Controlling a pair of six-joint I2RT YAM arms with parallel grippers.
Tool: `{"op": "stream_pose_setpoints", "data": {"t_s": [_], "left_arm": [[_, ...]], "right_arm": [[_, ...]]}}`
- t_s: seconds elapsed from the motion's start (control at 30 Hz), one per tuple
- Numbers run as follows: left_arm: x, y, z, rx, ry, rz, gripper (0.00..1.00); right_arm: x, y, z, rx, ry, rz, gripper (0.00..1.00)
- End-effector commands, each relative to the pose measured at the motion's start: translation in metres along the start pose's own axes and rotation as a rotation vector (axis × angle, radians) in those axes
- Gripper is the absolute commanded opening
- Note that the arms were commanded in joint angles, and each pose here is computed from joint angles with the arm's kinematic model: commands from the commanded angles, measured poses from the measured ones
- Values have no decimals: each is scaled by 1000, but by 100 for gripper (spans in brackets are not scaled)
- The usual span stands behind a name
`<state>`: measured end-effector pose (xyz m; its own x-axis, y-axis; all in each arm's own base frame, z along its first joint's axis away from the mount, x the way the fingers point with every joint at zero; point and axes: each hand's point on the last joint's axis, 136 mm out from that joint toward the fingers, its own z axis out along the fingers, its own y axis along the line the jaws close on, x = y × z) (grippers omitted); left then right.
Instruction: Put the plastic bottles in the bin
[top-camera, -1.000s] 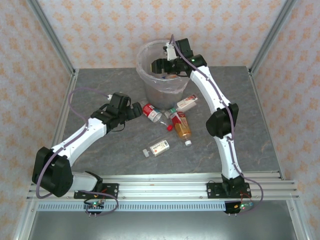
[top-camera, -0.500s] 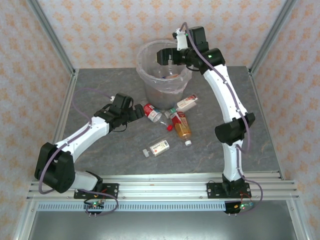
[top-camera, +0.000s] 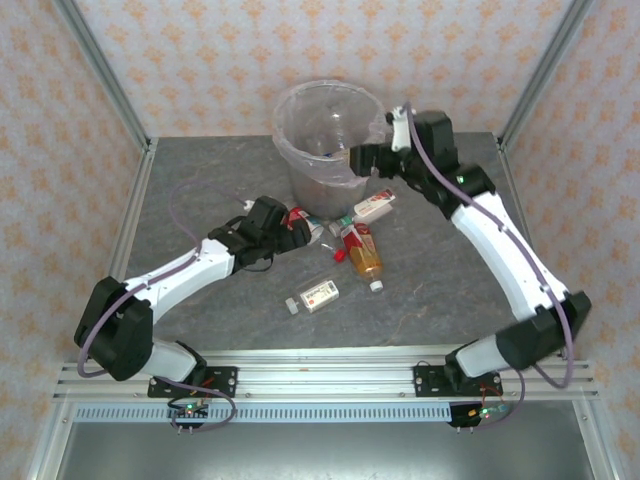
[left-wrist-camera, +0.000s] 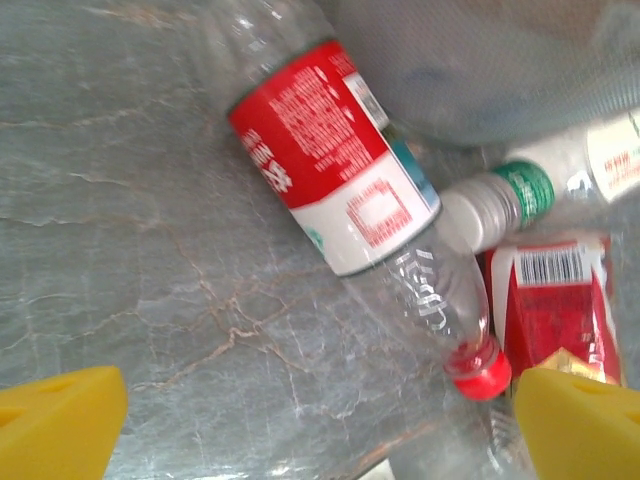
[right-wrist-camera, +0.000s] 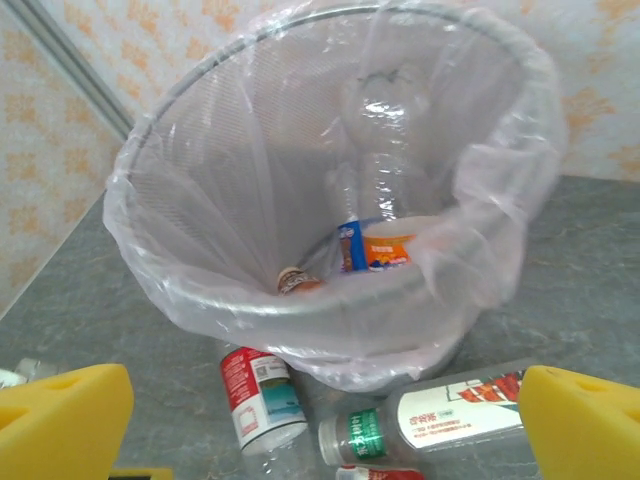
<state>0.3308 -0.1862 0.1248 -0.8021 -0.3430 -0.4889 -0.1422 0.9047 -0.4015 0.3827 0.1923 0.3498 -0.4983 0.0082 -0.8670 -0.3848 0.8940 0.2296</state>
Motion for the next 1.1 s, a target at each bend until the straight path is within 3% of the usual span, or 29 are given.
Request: {"op": "stream_pose_setpoints", "data": {"t_s": [0.0, 0.13, 0.2, 0.33, 0.47, 0.57, 0.8, 1.07], "left_arm": [[18, -15, -11, 67, 28, 272, 100], [46, -23, -30, 24, 82, 606, 100], [58, -28, -33, 12, 115, 689, 100], [75, -29, -25, -21, 157, 765, 100], [98, -40, -12, 50, 231, 815, 100], [114, -48, -3, 89, 273, 873, 100], [125, -46, 25, -45, 298, 1001, 100], [147, -48, 44, -116, 319, 1166, 97]], "right_arm": [[-12, -10, -28, 29, -234, 13, 99], [23, -28, -56, 70, -340, 78, 99], [42, -43, -65, 128, -351, 121, 99], [82, -66, -73, 199, -363, 228, 99], [108, -71, -75, 177, -379, 341, 99], [114, -63, -70, 127, -351, 339, 99], [111, -52, -65, 90, -301, 247, 99], [122, -67, -61, 165, -287, 301, 99]]}}
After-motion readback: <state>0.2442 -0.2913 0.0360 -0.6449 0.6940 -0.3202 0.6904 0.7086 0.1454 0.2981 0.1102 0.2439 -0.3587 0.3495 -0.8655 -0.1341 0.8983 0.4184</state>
